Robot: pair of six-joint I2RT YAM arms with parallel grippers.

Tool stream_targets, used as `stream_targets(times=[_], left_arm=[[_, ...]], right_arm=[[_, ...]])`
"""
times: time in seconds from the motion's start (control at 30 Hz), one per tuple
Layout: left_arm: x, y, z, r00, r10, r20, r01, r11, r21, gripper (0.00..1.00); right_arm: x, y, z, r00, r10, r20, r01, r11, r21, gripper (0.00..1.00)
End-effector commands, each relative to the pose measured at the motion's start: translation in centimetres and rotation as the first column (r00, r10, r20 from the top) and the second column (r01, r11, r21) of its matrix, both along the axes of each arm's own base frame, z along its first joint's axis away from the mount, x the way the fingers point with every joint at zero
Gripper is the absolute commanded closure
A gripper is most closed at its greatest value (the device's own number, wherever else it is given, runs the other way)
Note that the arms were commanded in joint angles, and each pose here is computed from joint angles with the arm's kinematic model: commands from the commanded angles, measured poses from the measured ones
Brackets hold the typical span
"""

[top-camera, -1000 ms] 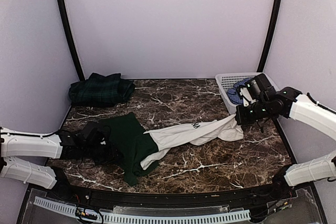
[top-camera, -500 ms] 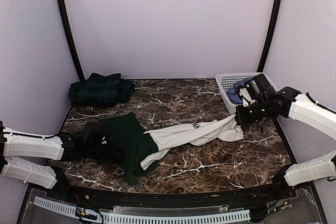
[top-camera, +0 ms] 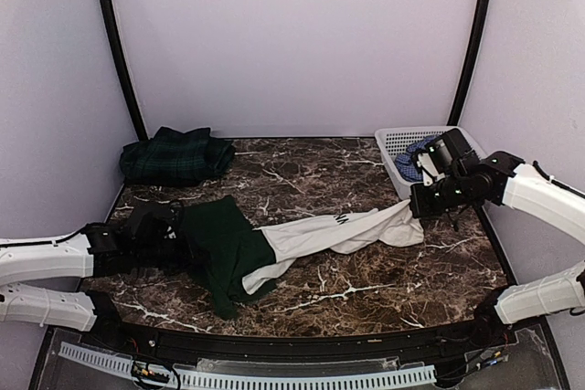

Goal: Fold and stack the mixed laundry pile
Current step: Pick up the crumpled T-shirt from the center of the board, then flatten out the crumpled T-shirt at the center of the board.

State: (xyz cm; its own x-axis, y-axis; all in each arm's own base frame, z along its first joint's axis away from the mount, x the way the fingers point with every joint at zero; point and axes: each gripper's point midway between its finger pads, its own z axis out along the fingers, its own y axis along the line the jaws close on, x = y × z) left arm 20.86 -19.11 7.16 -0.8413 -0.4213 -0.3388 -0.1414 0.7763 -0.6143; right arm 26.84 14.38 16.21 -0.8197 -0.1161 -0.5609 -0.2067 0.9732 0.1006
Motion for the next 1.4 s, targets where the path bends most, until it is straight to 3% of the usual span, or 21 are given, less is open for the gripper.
stream_targets(times=[0.0,0.3,0.57,0.77,1.07,1.2,1.37], left_arm=[[1.6,1.1,5.3,0.993,0.013,0.119,-0.019,0.999,0.043,1.00],[7.0,3.0,22.2,0.890,-0.018,0.455,-0.021,0.996,0.082,1.00],[6.9,4.0,34.6,0.760,-0.032,0.650,-0.010,0.998,0.062,1.00],[2.8,3.7,41.0,0.672,-0.057,0.738,0.119,0.992,-0.031,1.00],[-4.0,3.2,47.9,0.524,-0.153,0.838,0.348,0.936,-0.047,1.00],[-5.4,3.6,49.5,0.495,-0.144,0.857,0.371,0.927,-0.058,1.00],[-5.2,3.8,50.7,0.483,-0.133,0.866,0.356,0.933,-0.055,1.00]], right_arm=[[1.0,-0.7,3.9,0.992,-0.013,0.126,0.013,1.000,0.004,1.00],[4.1,-0.6,15.2,0.923,0.022,0.385,-0.022,1.000,-0.004,1.00],[3.7,-1.8,24.0,0.824,0.043,0.565,-0.034,0.999,-0.026,1.00],[-0.4,-2.1,29.4,0.749,0.088,0.656,-0.143,0.989,0.032,1.00],[-7.5,-1.8,36.3,0.616,0.182,0.767,-0.371,0.926,0.077,1.00],[-9.8,-2.0,38.5,0.562,0.187,0.806,-0.427,0.900,0.090,1.00],[-9.9,-2.2,39.8,0.533,0.166,0.830,-0.427,0.899,0.094,1.00]])
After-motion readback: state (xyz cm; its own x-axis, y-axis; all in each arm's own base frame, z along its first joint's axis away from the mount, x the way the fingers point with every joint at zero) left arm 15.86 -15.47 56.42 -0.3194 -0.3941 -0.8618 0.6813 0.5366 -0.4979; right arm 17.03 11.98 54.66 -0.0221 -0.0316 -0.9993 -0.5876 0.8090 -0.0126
